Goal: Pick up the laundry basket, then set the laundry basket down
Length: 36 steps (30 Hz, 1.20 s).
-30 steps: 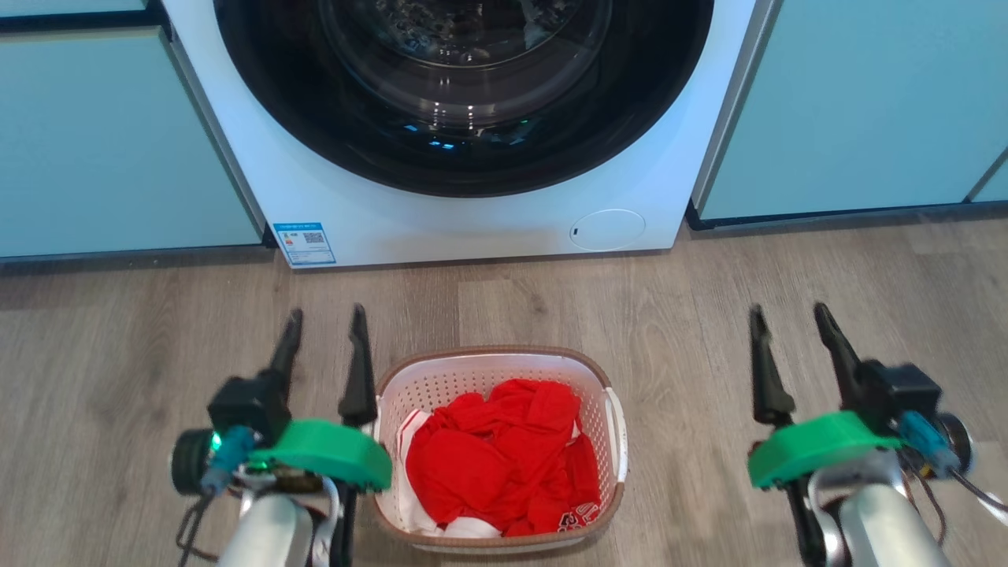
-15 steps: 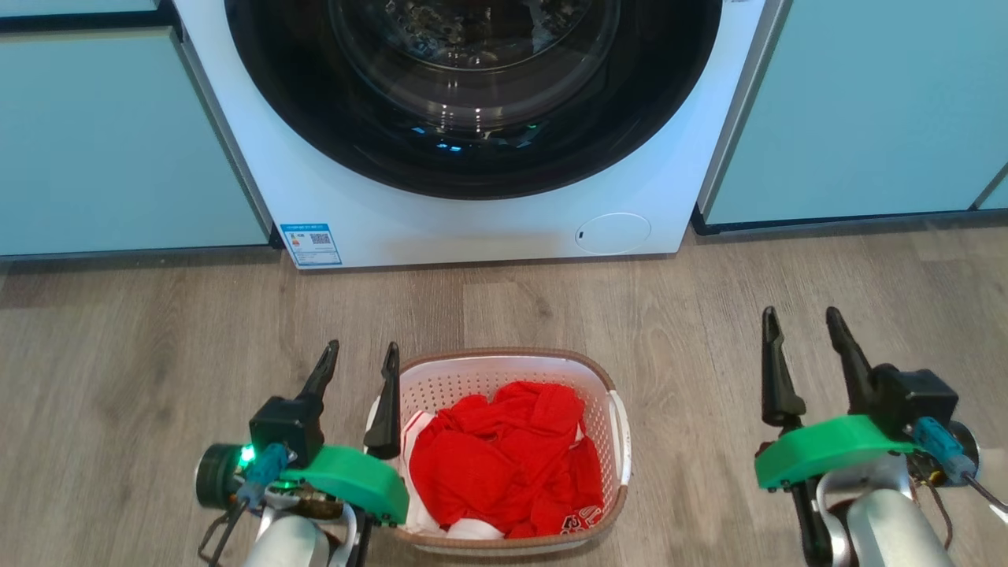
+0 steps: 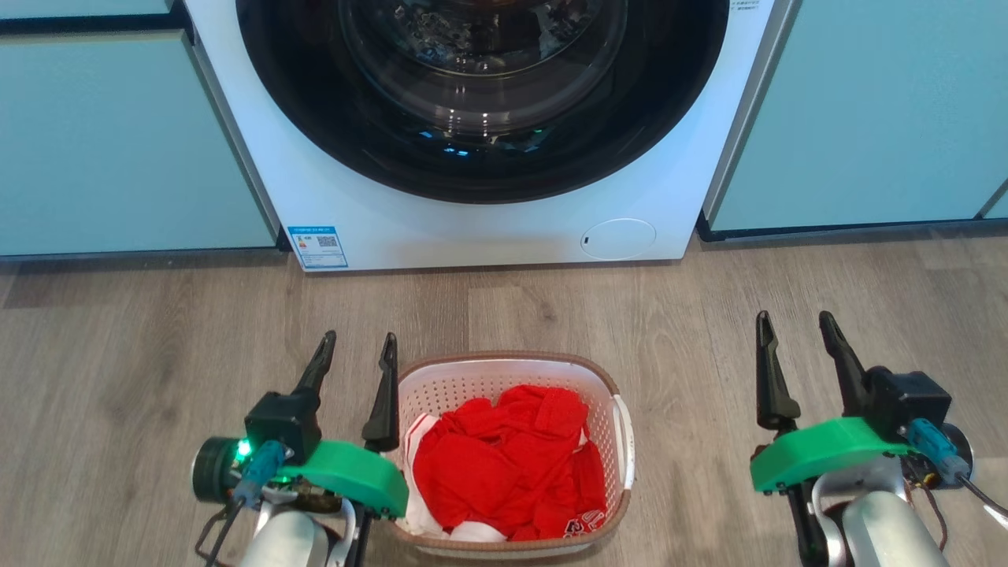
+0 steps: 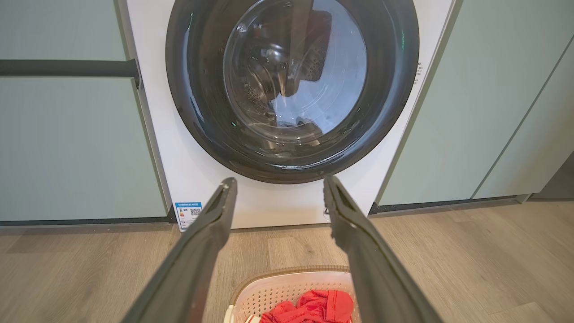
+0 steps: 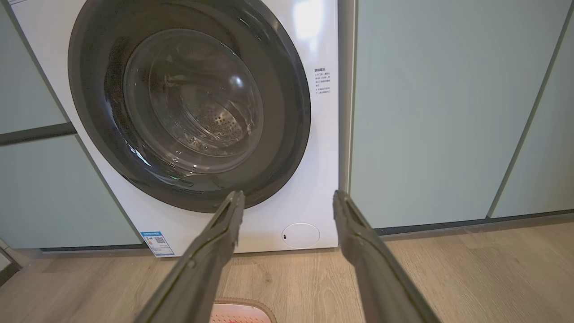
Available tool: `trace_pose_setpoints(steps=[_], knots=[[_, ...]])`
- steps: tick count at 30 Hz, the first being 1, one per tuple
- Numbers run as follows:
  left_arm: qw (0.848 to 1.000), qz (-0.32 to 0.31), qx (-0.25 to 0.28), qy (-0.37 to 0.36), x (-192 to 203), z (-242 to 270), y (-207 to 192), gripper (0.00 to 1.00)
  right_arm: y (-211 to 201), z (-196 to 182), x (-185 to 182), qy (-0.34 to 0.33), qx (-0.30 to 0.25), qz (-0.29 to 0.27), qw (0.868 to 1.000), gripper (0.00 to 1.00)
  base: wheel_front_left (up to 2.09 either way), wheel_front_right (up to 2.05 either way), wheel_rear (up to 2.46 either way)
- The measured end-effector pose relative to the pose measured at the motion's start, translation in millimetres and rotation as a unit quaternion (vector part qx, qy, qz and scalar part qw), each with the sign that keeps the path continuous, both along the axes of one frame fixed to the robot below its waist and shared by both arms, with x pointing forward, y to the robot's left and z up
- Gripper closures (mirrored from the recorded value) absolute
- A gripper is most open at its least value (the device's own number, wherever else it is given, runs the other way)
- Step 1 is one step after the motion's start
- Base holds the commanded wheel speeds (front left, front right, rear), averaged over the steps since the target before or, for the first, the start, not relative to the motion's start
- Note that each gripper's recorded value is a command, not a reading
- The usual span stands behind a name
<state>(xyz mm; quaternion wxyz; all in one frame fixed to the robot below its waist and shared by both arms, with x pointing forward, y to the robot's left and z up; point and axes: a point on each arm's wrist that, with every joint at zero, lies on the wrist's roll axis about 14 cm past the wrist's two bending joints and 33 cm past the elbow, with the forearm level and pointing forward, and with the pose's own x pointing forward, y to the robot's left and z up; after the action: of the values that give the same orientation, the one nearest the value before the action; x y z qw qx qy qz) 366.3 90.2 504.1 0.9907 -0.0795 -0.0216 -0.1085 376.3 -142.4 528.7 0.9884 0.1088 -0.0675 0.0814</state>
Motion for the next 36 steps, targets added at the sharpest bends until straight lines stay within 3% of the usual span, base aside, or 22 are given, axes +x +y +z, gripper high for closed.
trace_pose_setpoints(steps=[10, 13, 18, 19, 25, 36], knots=[[1.0, -0.009, -0.006, -0.007, 0.8, 4.6, -2.3, 0.0, 0.5, -5.5, 0.0, 0.008, -0.001, 0.001, 1.0, 0.0, 0.0, 0.0, 0.0], [0.999, -0.007, -0.037, 0.003, 1.8, 2.5, 0.0, 0.0, -2.1, -6.1, -0.7, 0.01, -0.001, -0.003, 1.0, 0.0, 0.0, 0.0, 0.0], [0.999, -0.011, -0.043, 0.013, 1.5, -2.6, -0.4, 0.0, -4.5, -6.7, -1.1, 0.011, 0.0, -0.007, 1.0, 0.0, 0.0, 0.0, 0.0], [0.999, -0.011, -0.048, 0.018, 1.1, -5.2, -0.3, 1.0, -4.5, -8.3, -1.3, 0.013, 0.0, -0.007, 1.0, 1.0, 0.0, 0.0, 0.0], [0.995, -0.002, -0.045, 0.094, -22.4, -52.3, 3.6, 1.0, -6.1, -50.4, -16.8, 0.08, 0.006, -0.011, 0.997, 1.0, 0.0, 0.0, 0.0], [0.988, 0.013, -0.1, 0.12, -22.2, -57.0, 9.8, 1.0, -11.3, -54.1, -17.8, 0.097, 0.067, -0.022, 0.993, 1.0, 0.0, 0.0, 0.0]])
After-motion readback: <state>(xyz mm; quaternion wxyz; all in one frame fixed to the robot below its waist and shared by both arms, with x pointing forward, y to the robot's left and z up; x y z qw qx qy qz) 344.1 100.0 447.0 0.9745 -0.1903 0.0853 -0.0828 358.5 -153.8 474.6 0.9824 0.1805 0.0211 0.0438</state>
